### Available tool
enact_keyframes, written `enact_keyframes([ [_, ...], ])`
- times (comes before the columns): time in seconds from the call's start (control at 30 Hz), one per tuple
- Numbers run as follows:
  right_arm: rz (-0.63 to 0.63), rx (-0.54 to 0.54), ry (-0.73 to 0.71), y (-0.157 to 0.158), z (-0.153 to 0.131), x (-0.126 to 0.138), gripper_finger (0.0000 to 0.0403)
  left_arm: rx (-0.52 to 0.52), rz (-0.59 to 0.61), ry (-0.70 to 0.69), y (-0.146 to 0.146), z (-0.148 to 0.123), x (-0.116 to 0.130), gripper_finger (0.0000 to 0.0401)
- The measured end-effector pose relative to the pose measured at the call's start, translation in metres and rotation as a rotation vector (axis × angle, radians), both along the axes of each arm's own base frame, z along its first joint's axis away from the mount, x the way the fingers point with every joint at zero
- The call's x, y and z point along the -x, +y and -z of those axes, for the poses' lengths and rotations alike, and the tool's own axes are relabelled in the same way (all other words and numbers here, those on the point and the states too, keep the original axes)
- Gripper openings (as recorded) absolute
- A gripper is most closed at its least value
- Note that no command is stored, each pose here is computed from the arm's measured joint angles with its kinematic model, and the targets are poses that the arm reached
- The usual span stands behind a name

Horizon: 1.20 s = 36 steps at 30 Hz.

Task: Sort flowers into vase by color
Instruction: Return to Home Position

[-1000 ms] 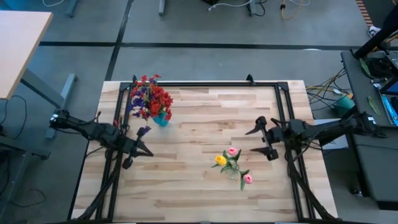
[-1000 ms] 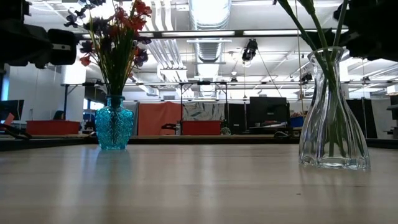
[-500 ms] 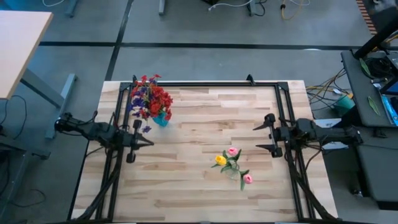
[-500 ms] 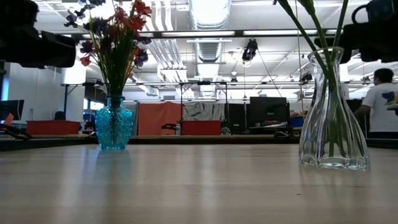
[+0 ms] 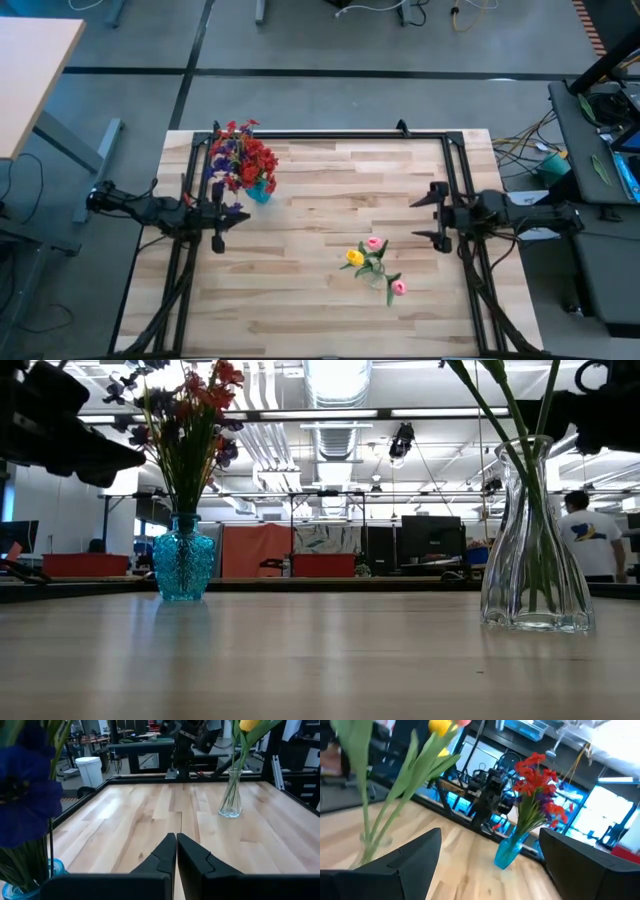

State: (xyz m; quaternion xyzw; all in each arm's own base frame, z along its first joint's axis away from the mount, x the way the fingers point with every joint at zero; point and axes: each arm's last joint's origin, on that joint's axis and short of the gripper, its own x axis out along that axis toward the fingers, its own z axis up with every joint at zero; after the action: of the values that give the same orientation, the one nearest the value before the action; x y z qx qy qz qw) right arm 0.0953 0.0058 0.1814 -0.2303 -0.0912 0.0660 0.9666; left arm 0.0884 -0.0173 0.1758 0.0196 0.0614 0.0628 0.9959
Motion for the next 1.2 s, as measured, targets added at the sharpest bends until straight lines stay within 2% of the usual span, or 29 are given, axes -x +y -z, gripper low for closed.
enact_keyframes([
  [0.17, -0.007, -0.063, -0.005, -0.0001, -0.0074, 0.0012, 0.0327, 0.000, 0.000, 0.002, -0.0001, 0.0000, -0.0004, 0.0000],
  [1.2, -0.007, -0.063, -0.003, -0.0001, -0.0078, 0.0012, 0.0327, -0.004, 0.000, 0.012, -0.0004, 0.0008, -0.0011, 0.0000],
])
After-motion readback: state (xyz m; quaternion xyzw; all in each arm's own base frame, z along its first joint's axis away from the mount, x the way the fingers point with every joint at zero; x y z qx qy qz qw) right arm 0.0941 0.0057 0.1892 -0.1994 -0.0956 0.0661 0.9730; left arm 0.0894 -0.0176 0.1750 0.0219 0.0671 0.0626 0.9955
